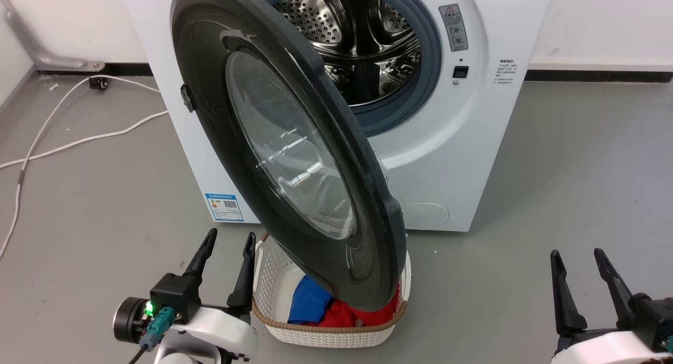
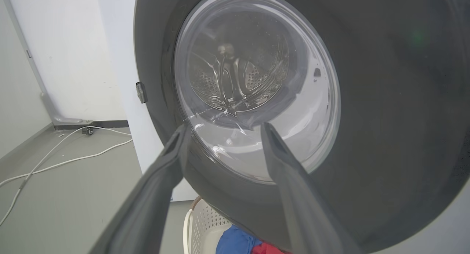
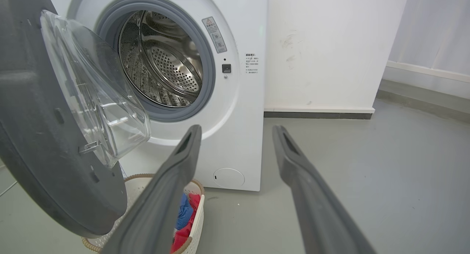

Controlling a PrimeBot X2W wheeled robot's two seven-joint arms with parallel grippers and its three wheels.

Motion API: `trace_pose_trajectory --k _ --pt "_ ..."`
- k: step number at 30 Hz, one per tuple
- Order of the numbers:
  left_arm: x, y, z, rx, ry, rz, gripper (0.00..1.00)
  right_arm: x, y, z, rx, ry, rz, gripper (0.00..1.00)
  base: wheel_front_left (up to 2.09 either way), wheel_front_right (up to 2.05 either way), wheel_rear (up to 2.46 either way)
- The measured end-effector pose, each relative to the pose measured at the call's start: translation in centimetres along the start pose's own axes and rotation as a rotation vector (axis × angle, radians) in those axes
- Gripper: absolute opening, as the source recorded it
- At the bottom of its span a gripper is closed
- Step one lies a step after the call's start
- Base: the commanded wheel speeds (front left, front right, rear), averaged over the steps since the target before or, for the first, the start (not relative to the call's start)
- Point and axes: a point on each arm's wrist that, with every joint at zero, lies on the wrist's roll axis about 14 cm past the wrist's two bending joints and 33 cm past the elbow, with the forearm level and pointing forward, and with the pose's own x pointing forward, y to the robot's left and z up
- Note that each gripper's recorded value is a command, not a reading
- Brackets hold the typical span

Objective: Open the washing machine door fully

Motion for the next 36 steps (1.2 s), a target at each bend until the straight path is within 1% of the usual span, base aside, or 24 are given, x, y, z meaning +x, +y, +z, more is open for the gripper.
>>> trace_pose_trajectory --k 1,12,16,21,24,28,32,36 --pt "0.0 0.0 -0.1 0.0 0.002 0.0 0.01 0.0 0.0 0.0 0.0 0.001 0.001 1.0 0.0 0.0 0.0" --pt "0.4 0.4 0.2 -0.024 -0.009 0.017 0.0 0.0 0.3 -0.4 0.007 0.009 0.006 1.0 0.0 0.0 0.0" --pt "1.5 0.3 2.8 -0.027 -0.09 0.026 0.0 -0.1 0.3 -0.5 0.008 0.012 0.005 1.0 0.0 0.0 0.0" --pt "3.1 -0.9 9.2 -0.001 -0.285 -0.001 0.0 -0.1 0.1 -0.7 0.005 0.018 0.002 1.0 0.0 0.0 0.0" --pt "3.5 -2.1 13.5 0.008 -0.413 -0.027 0.0 -0.1 0.2 -0.7 0.005 0.02 0.003 1.0 0.0 0.0 0.0" --pt "3.4 -4.6 18.9 0.019 -0.575 -0.096 0.0 -0.1 0.1 -0.7 0.006 0.02 0.002 1.0 0.0 0.0 0.0" --pt "2.8 -8.2 22.8 0.021 -0.697 -0.213 0.0 -0.3 0.0 -0.7 0.003 0.021 -0.002 1.0 0.0 0.0 0.0" --pt "2.0 -12.5 24.7 -0.009 -0.749 -0.353 0.0 -0.4 -0.1 -0.8 0.004 0.023 -0.007 1.0 0.0 0.0 0.0"
